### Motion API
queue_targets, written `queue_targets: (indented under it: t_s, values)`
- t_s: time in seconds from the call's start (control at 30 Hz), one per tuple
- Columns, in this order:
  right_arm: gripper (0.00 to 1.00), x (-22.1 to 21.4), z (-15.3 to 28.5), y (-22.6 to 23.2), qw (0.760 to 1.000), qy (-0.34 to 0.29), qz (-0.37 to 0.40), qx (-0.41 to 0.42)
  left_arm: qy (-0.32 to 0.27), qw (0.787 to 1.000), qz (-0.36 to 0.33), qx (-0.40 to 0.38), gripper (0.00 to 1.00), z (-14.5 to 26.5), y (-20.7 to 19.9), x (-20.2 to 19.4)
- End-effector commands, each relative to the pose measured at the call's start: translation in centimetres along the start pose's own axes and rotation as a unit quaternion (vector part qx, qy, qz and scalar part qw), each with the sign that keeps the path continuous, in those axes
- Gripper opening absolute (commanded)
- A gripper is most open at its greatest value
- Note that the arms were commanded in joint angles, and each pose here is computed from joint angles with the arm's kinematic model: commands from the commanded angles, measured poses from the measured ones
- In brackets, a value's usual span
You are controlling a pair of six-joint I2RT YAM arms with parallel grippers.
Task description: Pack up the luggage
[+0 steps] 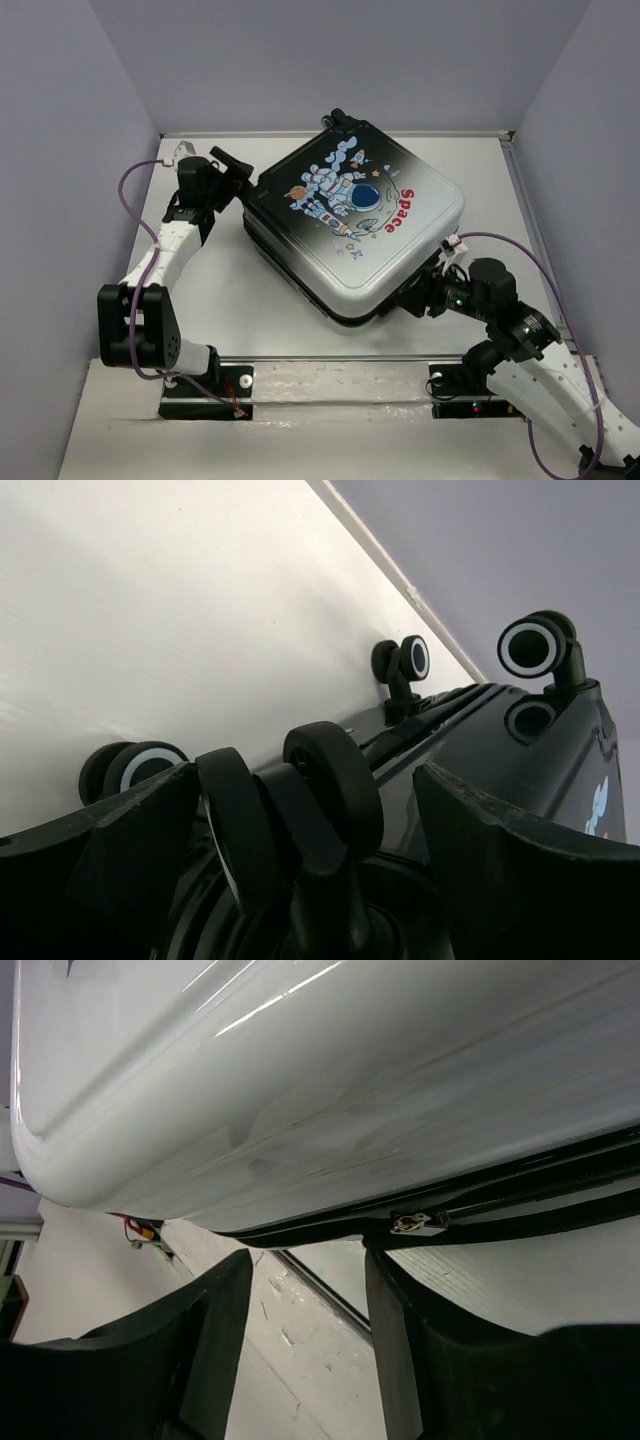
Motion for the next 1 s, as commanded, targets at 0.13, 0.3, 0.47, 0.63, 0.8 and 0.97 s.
queue_targets:
  t_s: [0.13, 0.3, 0.47, 0.63, 0.8, 0.97]
  values:
    - [0.62, -0.8, -1.8, -1.1, 0.998, 0.013, -0.016, -0.053, -0.084, 0.992, -0.034, -0.087, 0.99, 7.6, -3.1, 2.1]
    - [0.53, -1.7, -3.1, -2.4, 0.996, 0.007, -0.01, -0.093, -0.093, 0.988, -0.058, -0.107, 0.86, 11.9, -0.8, 0.0]
    - [0.52, -2.1, -3.3, -2.4, 0.995, -0.012, -0.021, -0.099, -0.071, 0.991, -0.083, -0.074, 0.84, 13.1, 2.8, -2.4]
    - [0.57, -2.4, -2.8, -2.7, 0.991, -0.007, -0.039, -0.126, -0.022, 0.991, -0.076, -0.108, 0.76, 14.3, 3.7, -4.8]
    - [0.6, -1.6, -3.5, -3.6, 0.984, -0.012, -0.032, -0.177, 0.039, 0.989, -0.063, -0.127, 0.49, 15.2, 5.2, -10.1]
    - [0.5, 0.3, -4.4, -4.1, 0.978, -0.047, 0.019, -0.203, 0.1, 0.986, -0.05, -0.127, 0.36, 15.6, 7.1, -15.6]
Point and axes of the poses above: each gripper's point midway between its finger pads, its own z axis back along the fingers, its own y axis along the line the jaws close on, x = y × z, the point moved 8 cm from there along z, back along the fingers, and after that the axes turned 5 degrees about z, right-handed, at the moved point
